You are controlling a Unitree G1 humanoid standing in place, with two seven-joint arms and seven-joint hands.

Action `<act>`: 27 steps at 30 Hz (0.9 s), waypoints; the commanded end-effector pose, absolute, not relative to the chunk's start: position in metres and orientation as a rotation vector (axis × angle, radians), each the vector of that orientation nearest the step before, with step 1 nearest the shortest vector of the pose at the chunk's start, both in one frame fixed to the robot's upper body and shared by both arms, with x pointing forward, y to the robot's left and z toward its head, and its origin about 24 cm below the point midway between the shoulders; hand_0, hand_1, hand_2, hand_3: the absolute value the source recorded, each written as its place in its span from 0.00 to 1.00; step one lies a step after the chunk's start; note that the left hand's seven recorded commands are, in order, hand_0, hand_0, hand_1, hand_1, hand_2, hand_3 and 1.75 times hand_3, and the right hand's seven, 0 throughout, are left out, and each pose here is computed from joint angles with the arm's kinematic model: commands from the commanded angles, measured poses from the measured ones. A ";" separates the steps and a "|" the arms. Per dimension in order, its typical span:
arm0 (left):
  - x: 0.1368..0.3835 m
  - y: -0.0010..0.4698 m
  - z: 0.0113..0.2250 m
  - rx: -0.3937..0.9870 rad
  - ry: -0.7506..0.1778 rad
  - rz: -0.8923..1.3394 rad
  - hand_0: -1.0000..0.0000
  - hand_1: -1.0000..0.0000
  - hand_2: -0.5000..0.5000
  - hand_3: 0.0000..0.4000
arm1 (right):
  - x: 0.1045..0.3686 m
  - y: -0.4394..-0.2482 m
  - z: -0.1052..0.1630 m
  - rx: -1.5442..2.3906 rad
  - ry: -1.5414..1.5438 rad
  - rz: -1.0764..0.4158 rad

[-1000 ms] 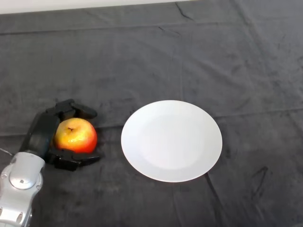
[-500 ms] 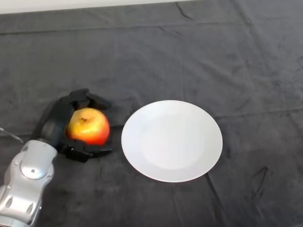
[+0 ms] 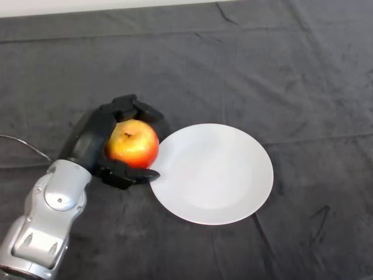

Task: Move the apple to the plate

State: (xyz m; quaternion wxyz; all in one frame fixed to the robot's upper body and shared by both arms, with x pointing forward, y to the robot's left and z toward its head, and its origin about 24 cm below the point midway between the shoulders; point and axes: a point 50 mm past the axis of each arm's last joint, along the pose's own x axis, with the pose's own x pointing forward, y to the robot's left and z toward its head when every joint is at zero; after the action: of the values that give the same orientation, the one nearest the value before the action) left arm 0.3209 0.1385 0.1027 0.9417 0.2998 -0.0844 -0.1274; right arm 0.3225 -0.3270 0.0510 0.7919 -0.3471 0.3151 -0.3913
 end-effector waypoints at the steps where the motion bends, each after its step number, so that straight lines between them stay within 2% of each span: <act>1: 0.329 0.126 0.121 0.658 -0.251 -0.288 0.00 0.00 0.50 1.00 | 0.312 -0.333 0.040 -0.762 0.730 -0.840; 16: 0.348 0.088 0.122 0.671 -0.275 -0.393 0.00 0.00 0.50 1.00 | 0.312 -0.333 0.040 -0.763 0.731 -0.841; 27: 0.349 0.061 0.112 0.662 -0.281 -0.480 0.00 0.00 0.50 1.00 | 0.312 -0.333 0.040 -0.763 0.732 -0.842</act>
State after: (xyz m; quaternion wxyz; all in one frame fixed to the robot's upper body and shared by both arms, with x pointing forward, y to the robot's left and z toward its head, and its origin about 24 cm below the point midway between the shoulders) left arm 0.3413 0.0703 0.0938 0.9187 0.3073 -0.1046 -0.2250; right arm 0.3229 -0.3273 0.0520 0.7925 -0.3469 0.3130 -0.3920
